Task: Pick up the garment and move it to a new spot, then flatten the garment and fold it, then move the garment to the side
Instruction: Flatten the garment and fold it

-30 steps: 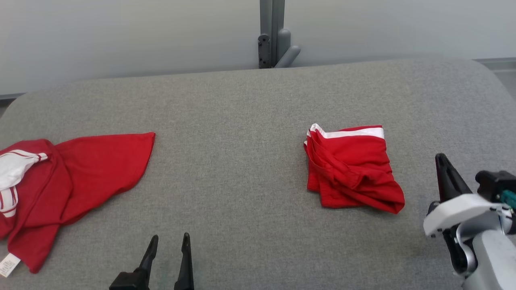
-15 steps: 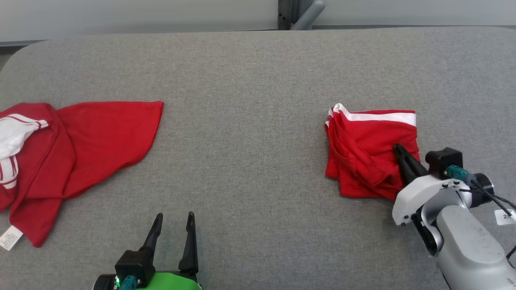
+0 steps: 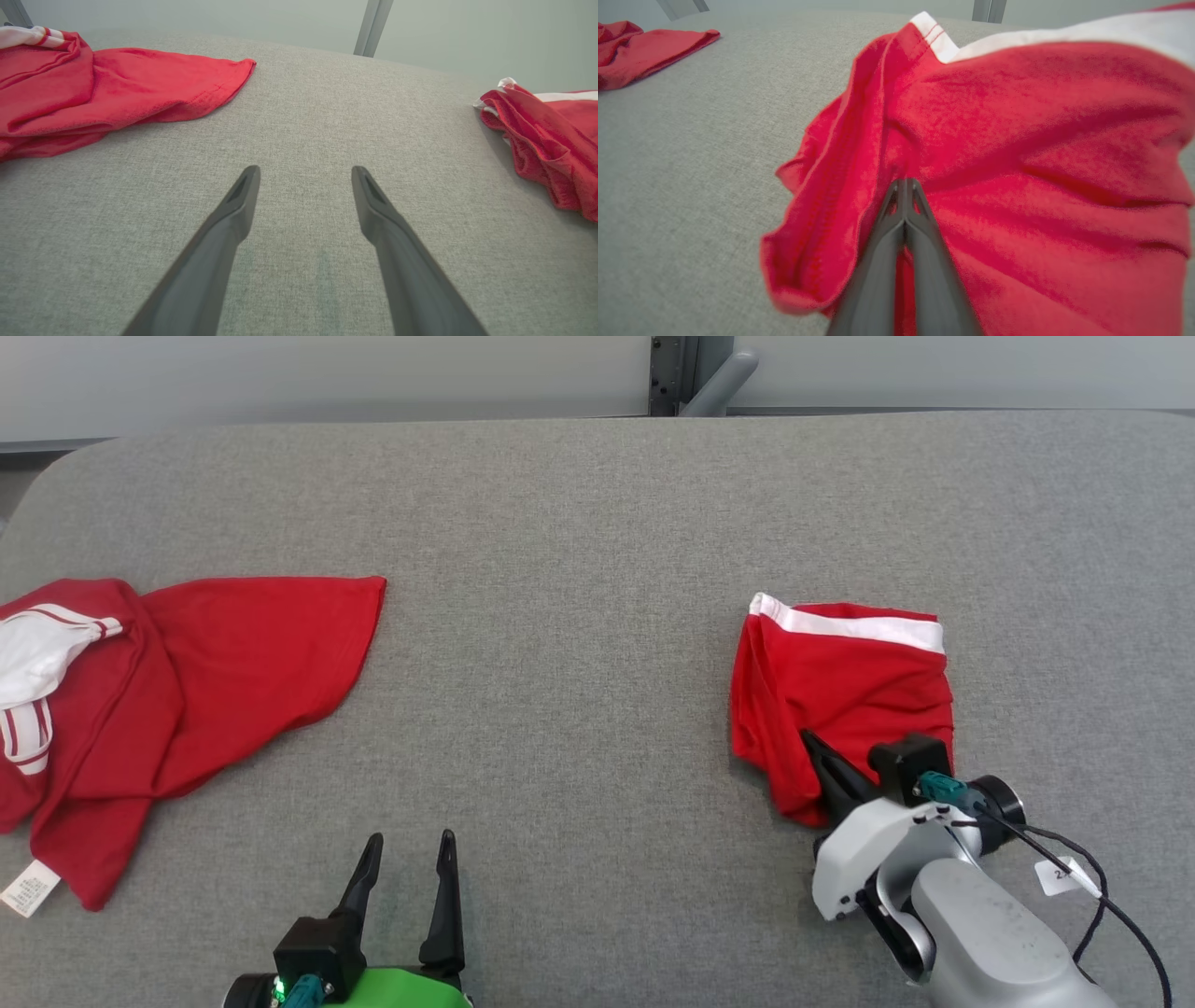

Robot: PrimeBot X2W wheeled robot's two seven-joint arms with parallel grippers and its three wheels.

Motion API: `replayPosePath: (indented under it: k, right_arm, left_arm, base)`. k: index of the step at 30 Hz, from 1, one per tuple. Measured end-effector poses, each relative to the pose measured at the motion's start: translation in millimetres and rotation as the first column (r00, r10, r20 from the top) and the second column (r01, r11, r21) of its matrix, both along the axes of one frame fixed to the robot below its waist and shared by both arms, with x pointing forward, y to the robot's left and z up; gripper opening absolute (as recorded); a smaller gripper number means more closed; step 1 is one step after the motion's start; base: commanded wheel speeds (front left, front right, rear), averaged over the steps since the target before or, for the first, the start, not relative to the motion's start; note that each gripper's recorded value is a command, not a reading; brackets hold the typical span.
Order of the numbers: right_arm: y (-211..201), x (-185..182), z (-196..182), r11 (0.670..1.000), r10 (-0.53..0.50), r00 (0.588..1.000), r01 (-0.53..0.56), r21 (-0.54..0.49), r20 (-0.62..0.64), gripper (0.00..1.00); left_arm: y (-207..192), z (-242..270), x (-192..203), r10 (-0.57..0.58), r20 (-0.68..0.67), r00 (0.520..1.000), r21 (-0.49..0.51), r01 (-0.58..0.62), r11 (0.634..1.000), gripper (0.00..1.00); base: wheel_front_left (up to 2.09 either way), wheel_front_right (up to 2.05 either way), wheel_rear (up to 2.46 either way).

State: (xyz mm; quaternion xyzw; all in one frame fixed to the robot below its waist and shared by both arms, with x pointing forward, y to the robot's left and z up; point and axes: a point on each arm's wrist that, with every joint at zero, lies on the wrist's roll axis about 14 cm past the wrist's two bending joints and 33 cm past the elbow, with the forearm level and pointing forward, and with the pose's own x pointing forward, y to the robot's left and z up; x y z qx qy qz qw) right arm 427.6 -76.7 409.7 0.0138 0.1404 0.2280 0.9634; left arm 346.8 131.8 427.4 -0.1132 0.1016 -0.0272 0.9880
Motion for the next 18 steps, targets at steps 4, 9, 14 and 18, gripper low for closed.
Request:
replayPosePath:
  k: [4, 9, 14, 18]
  right_arm:
    - [18, 9, 20, 0.999, 0.019, 0.999, -0.021, 0.047, 0.051, 0.00]
    - [31, 7, 22, 0.998, 0.052, 0.997, -0.054, 0.043, 0.058, 0.00]
    - [47, -1, 7, 0.994, 0.108, 0.994, -0.108, 0.003, 0.010, 0.00]
    - [61, -4, 11, 0.990, 0.139, 0.990, -0.139, 0.008, 0.016, 0.00]
  left_arm:
    - [-2, -1, -1, -0.006, -0.003, 1.000, -0.002, 0.006, 1.000, 1.00]
    - [-3, -1, -2, -0.003, -0.004, 1.000, -0.006, 0.003, 1.000, 1.00]
    - [0, 0, -4, 0.010, -0.001, 1.000, -0.010, -0.010, 1.000, 1.00]
    - [4, 1, -5, 0.024, 0.004, 1.000, -0.012, -0.024, 1.000, 1.00]
  base:
    - [0.00, 0.00, 0.00]
    - [0.00, 0.00, 0.00]
    - [0.00, 0.00, 0.00]
    - [0.00, 0.00, 0.00]
